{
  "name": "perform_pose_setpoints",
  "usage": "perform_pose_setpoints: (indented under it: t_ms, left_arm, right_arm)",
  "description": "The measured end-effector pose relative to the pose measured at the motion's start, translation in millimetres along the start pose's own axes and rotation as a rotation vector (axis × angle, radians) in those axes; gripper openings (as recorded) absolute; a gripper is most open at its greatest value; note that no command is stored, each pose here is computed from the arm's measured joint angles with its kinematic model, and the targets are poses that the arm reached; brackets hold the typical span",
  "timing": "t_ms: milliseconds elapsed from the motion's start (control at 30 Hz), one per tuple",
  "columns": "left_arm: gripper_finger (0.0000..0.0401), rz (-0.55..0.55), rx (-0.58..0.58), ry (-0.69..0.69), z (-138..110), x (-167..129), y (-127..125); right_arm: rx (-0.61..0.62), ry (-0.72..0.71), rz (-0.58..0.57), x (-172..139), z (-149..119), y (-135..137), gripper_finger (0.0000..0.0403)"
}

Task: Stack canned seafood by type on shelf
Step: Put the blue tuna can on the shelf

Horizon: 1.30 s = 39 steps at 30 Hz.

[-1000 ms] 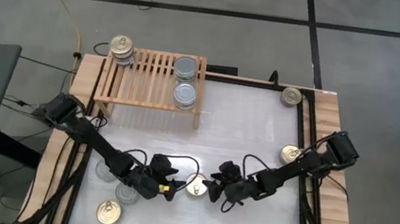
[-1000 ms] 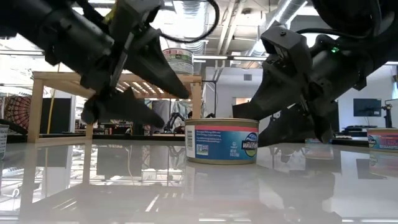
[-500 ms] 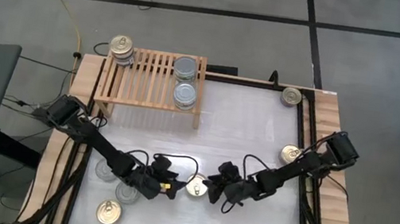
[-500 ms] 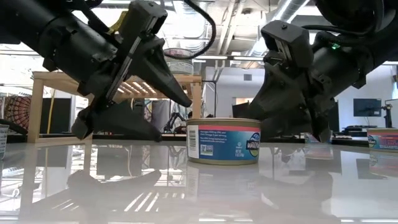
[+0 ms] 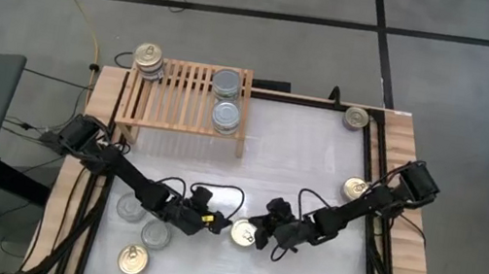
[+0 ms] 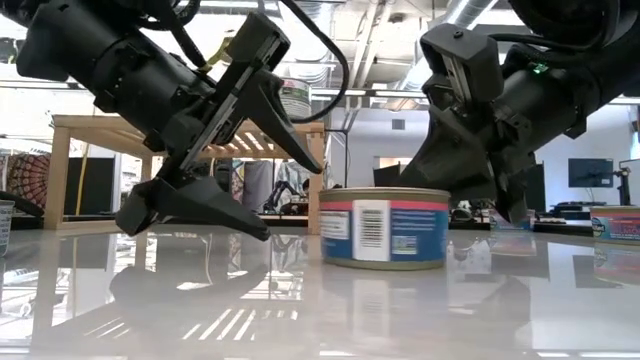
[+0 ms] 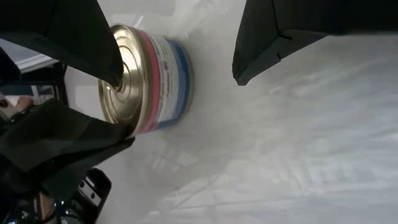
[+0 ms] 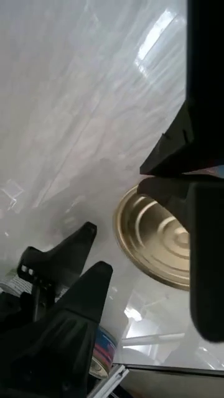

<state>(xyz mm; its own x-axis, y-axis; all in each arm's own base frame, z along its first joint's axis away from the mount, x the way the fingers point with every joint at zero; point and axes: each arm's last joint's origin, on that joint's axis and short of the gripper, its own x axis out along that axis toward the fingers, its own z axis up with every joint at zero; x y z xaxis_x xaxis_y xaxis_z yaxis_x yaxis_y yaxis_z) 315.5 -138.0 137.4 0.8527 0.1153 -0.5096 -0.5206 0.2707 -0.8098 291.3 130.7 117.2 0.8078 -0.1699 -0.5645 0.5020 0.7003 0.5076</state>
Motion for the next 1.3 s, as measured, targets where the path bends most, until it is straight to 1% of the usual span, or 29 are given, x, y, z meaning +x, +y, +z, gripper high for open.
perform_pose_setpoints:
  t_ms: [200, 333, 433, 567, 667, 800, 967, 1133, 1300]
  left_arm:
    - [0.029, -0.007, -0.03, 0.0, 0.6, 0.3, -0.7]
    - [0.029, -0.06, -0.039, -0.007, 1.1, 0.2, -6.4]
    - [0.029, -0.092, -0.033, -0.016, -0.8, 5.4, -11.8]
    - [0.029, -0.08, -0.026, 0.039, -4.9, 22.3, -13.4]
    - [0.029, -0.077, -0.029, 0.046, -6.0, 27.5, -13.6]
    - [0.029, -0.08, -0.042, 0.042, -5.6, 27.6, -14.1]
    - [0.029, -0.078, -0.068, 0.044, -5.3, 27.9, -13.9]
    - [0.029, -0.121, -0.082, 0.037, -3.6, 28.1, -18.3]
    - [0.029, -0.126, -0.109, 0.053, -4.3, 28.4, -18.5]
  right_arm:
    - [-0.016, -0.011, -0.016, 0.9, 1.4, -1.9, 0.0026]
    - [-0.017, -0.011, -0.019, 1.1, 1.6, -2.3, 0.0027]
    - [-0.017, -0.013, -0.021, 1.1, 1.6, -2.4, 0.0026]
    - [-0.022, -0.028, -0.039, 1.0, 1.3, -3.7, 0.0023]
    - [-0.011, -0.022, -0.052, 1.0, 0.6, -5.0, 0.0023]
    - [-0.005, -0.016, -0.075, -0.7, -2.6, -6.3, 0.0023]
    - [-0.011, -0.047, -0.065, -3.5, -6.1, -3.0, 0.0023]
    - [-0.012, -0.048, -0.064, -3.4, -5.9, -3.3, 0.0023]
    - [-0.015, -0.056, -0.057, -4.7, -7.5, -1.5, 0.0023]
